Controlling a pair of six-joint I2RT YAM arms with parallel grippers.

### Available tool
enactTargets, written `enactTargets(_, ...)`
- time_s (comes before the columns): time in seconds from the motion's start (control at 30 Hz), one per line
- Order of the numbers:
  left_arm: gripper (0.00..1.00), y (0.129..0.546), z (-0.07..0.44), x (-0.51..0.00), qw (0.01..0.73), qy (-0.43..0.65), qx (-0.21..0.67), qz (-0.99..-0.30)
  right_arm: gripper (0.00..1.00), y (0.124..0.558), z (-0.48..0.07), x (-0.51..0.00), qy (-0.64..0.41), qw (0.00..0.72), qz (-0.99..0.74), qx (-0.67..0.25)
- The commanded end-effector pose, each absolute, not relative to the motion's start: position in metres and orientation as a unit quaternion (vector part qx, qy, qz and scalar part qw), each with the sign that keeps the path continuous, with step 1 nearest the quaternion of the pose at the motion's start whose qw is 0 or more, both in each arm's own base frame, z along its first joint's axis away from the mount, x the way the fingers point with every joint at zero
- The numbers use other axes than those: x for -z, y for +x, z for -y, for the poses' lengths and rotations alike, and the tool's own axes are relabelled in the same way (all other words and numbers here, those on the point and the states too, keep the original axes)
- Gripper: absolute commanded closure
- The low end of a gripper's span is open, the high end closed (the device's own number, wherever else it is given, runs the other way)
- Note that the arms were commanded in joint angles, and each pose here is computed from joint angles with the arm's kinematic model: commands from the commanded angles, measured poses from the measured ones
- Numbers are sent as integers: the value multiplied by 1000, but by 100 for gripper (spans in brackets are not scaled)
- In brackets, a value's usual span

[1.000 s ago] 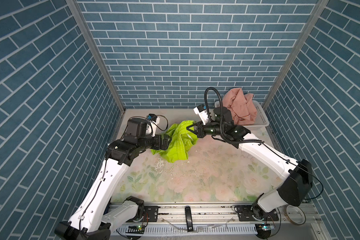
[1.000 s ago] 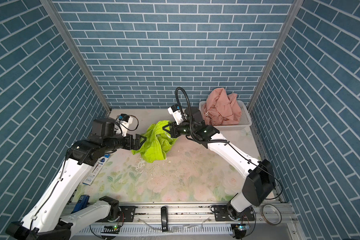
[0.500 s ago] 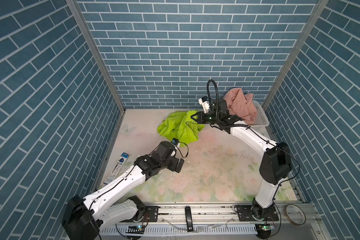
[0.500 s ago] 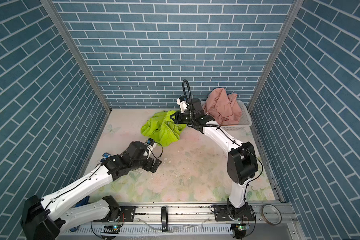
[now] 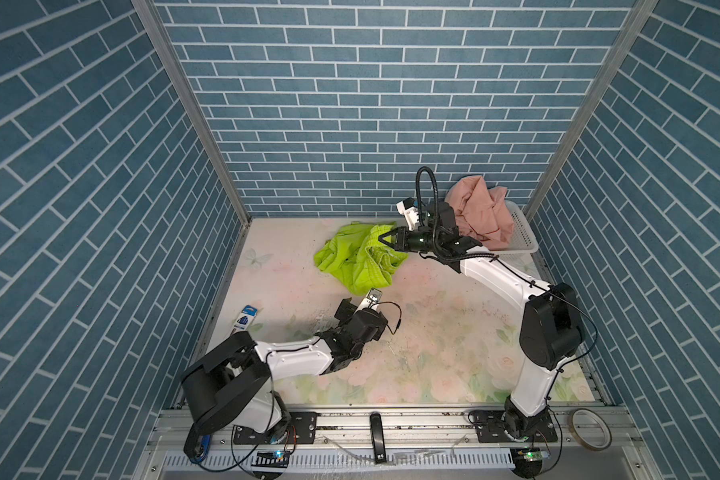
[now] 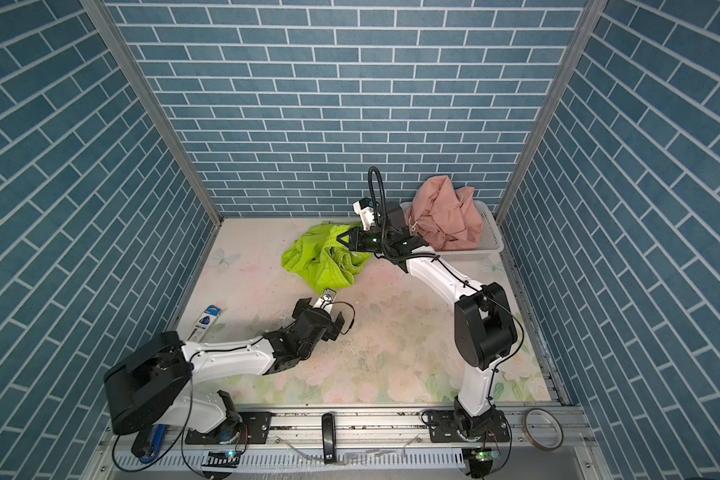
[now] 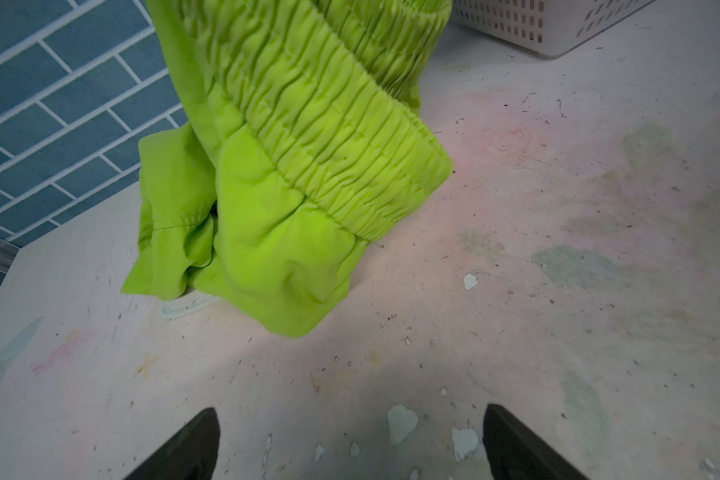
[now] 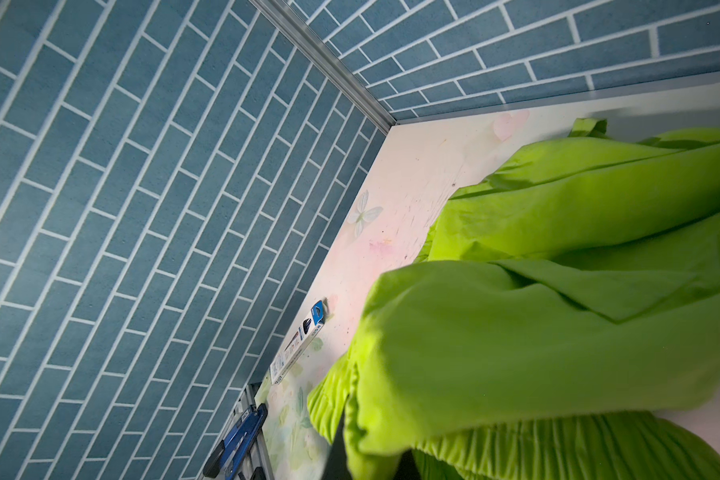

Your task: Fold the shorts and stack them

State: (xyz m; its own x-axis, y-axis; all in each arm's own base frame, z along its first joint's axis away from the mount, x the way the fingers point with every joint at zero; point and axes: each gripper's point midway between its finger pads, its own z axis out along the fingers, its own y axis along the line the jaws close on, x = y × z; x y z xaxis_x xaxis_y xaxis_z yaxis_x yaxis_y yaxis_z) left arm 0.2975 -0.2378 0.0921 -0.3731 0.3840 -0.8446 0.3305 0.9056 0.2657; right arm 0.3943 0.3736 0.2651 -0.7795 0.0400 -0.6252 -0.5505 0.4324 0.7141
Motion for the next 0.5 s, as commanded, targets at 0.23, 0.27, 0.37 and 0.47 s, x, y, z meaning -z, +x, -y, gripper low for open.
enactTargets(0.23, 0, 337, 257, -114, 605, 161, -84, -775, 100, 375, -371, -317, -177, 317, -745, -559)
enactTargets(0.27, 0, 340, 257, -114, 608, 158, -93, -772, 100, 374, -371, -318, -177, 316, -744, -561)
enactTargets(0.37, 0, 346, 255, -122, 623, 144, -116, -760, 100, 371, -369, -318, -175, 316, -744, -562)
enactTargets(0.47, 7, 349, 249, -130, 630, 132, -128, -755, 100, 369, -367, -315, -173, 313, -747, -560)
